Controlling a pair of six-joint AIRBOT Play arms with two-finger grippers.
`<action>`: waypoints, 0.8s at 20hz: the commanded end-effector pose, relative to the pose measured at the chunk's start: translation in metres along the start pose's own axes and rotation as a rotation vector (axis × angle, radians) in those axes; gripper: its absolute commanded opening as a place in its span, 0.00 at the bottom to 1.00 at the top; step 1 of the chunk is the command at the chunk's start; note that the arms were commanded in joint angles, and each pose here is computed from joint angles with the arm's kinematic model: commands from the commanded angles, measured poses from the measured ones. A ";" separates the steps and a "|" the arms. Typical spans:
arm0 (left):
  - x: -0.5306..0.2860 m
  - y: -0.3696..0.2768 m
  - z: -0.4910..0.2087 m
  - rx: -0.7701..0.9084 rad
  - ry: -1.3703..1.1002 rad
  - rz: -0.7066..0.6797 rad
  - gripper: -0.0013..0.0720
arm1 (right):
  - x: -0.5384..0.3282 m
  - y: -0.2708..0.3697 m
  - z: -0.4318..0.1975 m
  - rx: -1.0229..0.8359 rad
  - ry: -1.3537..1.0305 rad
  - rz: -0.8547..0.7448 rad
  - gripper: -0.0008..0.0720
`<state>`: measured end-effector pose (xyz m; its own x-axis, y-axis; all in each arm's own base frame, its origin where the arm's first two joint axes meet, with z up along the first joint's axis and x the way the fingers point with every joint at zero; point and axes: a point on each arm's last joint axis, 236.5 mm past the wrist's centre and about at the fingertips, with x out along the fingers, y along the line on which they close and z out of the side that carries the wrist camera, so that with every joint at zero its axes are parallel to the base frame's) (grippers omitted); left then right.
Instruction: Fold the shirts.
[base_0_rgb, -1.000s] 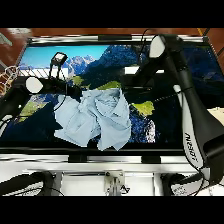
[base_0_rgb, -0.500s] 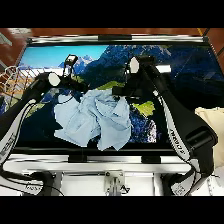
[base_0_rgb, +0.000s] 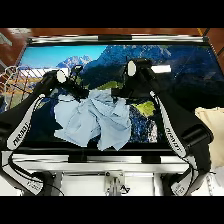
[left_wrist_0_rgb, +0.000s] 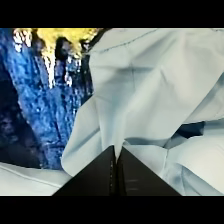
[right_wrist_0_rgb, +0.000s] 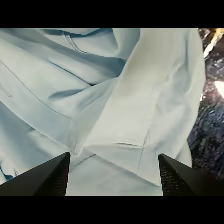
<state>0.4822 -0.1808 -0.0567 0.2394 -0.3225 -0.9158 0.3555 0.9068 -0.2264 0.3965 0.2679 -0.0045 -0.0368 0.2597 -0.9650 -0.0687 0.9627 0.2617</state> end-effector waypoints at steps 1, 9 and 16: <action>-0.009 0.004 0.008 -0.008 -0.007 -0.001 0.09 | 0.022 0.013 -0.005 0.041 0.057 0.053 0.95; -0.055 -0.021 0.030 -0.011 -0.107 -0.062 0.09 | 0.080 -0.005 -0.011 0.122 0.145 -0.053 0.42; -0.167 -0.038 0.082 0.058 -0.417 -0.024 0.09 | -0.049 -0.048 0.030 -0.148 -0.123 -0.197 0.09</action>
<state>0.4943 -0.1859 0.0659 0.4288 -0.4176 -0.8011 0.3940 0.8844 -0.2501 0.4060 0.2432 -0.0274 -0.0541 0.1380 -0.9890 -0.0921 0.9855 0.1425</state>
